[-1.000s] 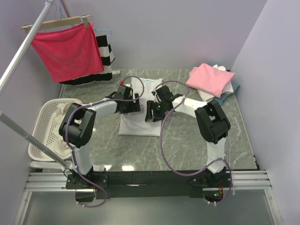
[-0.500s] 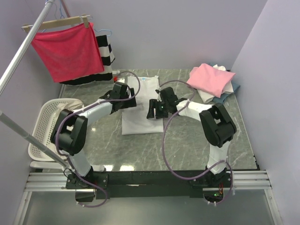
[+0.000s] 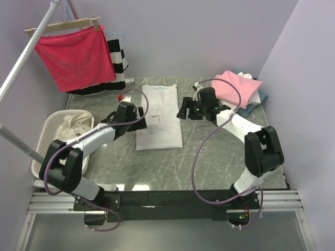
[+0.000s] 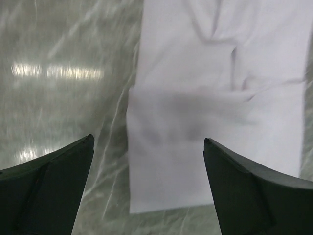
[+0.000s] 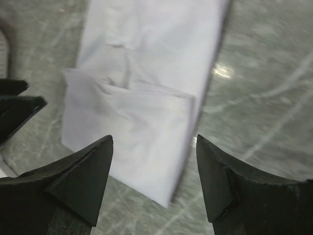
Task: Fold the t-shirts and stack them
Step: Grab one side of the 2/3 rectangular tshirt with both arms
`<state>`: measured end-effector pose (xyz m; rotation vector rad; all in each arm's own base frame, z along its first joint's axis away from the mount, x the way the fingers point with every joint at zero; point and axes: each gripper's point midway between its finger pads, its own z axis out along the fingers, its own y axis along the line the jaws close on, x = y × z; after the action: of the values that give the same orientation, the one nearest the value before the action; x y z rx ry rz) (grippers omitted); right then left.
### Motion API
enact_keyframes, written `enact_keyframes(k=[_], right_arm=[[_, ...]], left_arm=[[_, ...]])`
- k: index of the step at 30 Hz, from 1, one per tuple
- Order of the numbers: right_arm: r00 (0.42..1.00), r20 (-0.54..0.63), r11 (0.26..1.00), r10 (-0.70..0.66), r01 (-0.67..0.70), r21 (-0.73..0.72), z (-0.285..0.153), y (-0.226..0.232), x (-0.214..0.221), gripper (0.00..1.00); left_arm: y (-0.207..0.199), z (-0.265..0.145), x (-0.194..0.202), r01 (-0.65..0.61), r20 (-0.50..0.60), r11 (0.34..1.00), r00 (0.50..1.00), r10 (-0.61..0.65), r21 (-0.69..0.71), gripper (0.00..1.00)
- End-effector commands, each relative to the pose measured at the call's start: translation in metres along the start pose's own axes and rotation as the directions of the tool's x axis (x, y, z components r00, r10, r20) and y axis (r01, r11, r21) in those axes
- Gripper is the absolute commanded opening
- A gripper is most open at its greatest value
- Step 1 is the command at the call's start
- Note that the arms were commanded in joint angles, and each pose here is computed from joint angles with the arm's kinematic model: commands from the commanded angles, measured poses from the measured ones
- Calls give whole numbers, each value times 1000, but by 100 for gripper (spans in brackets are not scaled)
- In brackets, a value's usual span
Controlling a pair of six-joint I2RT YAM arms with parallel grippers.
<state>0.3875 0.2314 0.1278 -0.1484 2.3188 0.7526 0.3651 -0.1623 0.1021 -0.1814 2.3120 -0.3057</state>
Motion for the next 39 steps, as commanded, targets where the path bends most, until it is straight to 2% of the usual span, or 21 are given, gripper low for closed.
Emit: enact_keyframes(k=[1,9,20,26,29,34,37,38,39], right_arm=[[992,-129,998,13,-6,55,-10,-30,39,75],[965,-256,998,55,-54,10,-11,-33,87,75],[903,-389,970,179,-229,-86,-10,-21,145,75],[870,-444,952,215,-288,-104,2,-14,168,73],[859,-466,949,214,-296,-110,9,-7,174,71],[848,-480,948,226,-305,-94,20,-8,181,68],[846,-476,947,241,-313,-77,24,-12,182,61],[841,-480,945,248,-318,-71,25,-12,184,53],[840,-481,945,251,-321,-69,26,-12,184,46]], left_arm=[[6,-11,25,56,-29,998,998,-55,28,99],[16,-19,59,92,-76,994,993,-88,51,99],[13,-34,117,142,-214,975,971,-103,174,98],[2,-27,113,157,-209,962,972,-110,222,93],[0,-19,128,177,-265,959,957,-115,223,84],[0,-12,137,194,-290,954,949,-124,228,65],[1,-9,137,191,-289,957,949,-124,216,50],[2,-8,138,189,-291,959,949,-123,211,39],[2,-8,137,189,-291,960,949,-124,208,35]])
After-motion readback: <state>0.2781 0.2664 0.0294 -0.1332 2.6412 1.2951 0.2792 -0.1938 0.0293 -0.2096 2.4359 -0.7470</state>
